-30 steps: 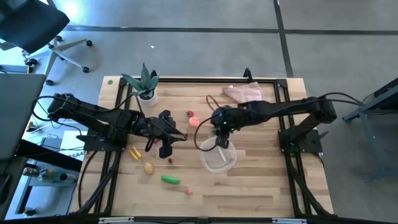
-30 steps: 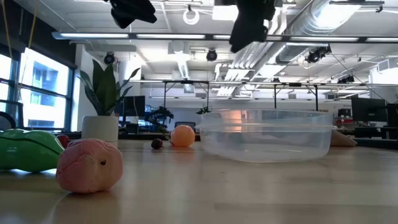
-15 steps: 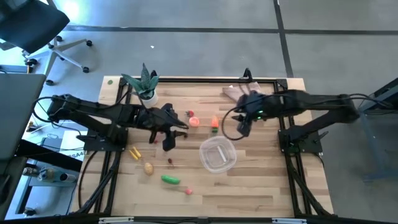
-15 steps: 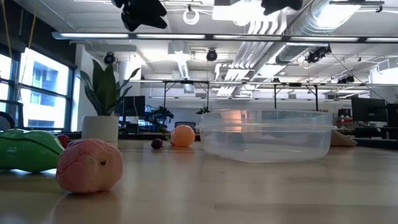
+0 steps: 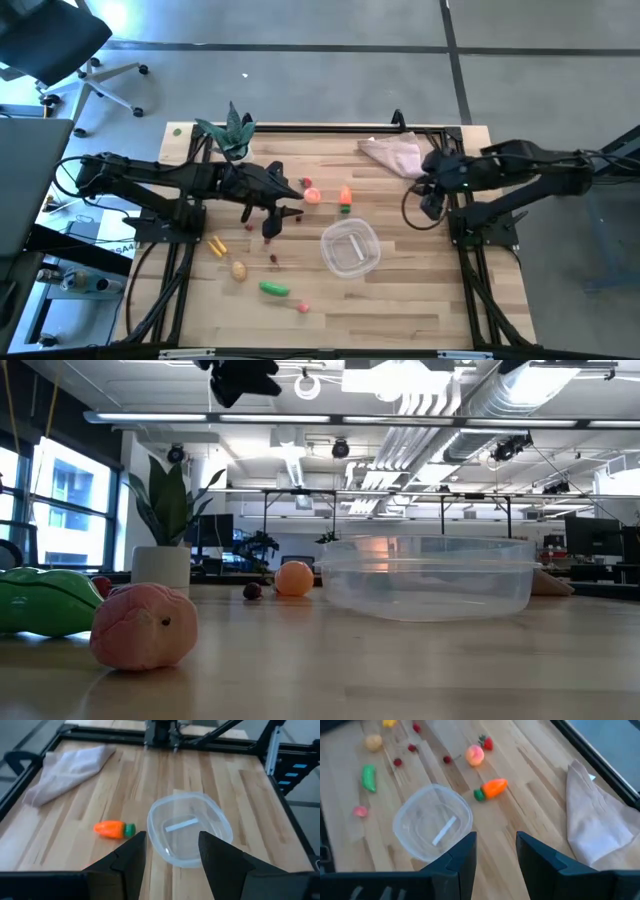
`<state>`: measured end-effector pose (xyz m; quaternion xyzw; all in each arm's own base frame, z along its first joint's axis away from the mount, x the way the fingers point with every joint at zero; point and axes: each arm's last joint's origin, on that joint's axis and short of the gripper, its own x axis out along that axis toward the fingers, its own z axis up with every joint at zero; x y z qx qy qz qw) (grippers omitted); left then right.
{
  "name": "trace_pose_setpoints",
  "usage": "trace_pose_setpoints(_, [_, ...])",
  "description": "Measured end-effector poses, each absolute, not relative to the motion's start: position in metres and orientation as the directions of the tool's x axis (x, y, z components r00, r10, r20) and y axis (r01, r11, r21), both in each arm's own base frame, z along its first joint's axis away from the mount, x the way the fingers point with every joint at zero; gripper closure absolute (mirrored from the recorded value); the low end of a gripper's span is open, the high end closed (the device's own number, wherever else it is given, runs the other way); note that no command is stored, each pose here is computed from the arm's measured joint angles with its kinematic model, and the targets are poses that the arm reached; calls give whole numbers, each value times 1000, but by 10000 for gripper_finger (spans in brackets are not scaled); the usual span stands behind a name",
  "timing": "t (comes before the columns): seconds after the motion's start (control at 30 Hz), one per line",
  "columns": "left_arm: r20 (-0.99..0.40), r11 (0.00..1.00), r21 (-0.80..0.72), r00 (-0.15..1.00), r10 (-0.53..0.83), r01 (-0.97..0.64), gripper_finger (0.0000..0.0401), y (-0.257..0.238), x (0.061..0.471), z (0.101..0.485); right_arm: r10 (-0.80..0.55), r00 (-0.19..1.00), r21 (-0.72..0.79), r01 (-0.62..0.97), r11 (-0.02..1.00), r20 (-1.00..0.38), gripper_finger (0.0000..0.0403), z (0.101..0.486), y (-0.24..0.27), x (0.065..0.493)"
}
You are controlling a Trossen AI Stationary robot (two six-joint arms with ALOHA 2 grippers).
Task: Pick and placing Produce into tupperware
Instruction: Put the pink peach into the transparent bin
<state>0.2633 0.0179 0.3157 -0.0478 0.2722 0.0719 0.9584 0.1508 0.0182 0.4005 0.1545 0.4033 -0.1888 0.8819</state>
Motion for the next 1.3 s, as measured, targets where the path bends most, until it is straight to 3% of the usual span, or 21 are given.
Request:
trace_pose_setpoints(0.2, [-557,973,-85,820,133,-215,229,40,279,336,-281,654,130,506,853,-702,272,408,22,129])
trace_pose_setpoints(0.3, [-641,950,-113,752,154,-290,229,54,292,341,-305,646,134,538,832,-700,272,409,21,121])
trace_pose_setpoints(0.53, [-905,879,-74,402,140,-471,229,92,307,328,-325,630,116,555,824,-705,272,407,20,118])
trace_pose_setpoints(0.67, [-940,861,-64,320,119,-505,229,111,319,311,-325,631,116,554,824,-705,272,407,20,118])
trace_pose_setpoints(0.8, [-953,809,-77,281,111,-583,229,130,329,294,-323,631,116,553,825,-705,272,407,20,118])
trace_pose_setpoints(0.93, [-963,684,-111,249,107,-721,229,142,333,280,-312,631,123,547,828,-710,272,407,21,118])
trace_pose_setpoints(1.3, [-944,475,-224,310,111,-851,229,145,347,272,-281,634,143,532,835,-720,272,407,22,118])
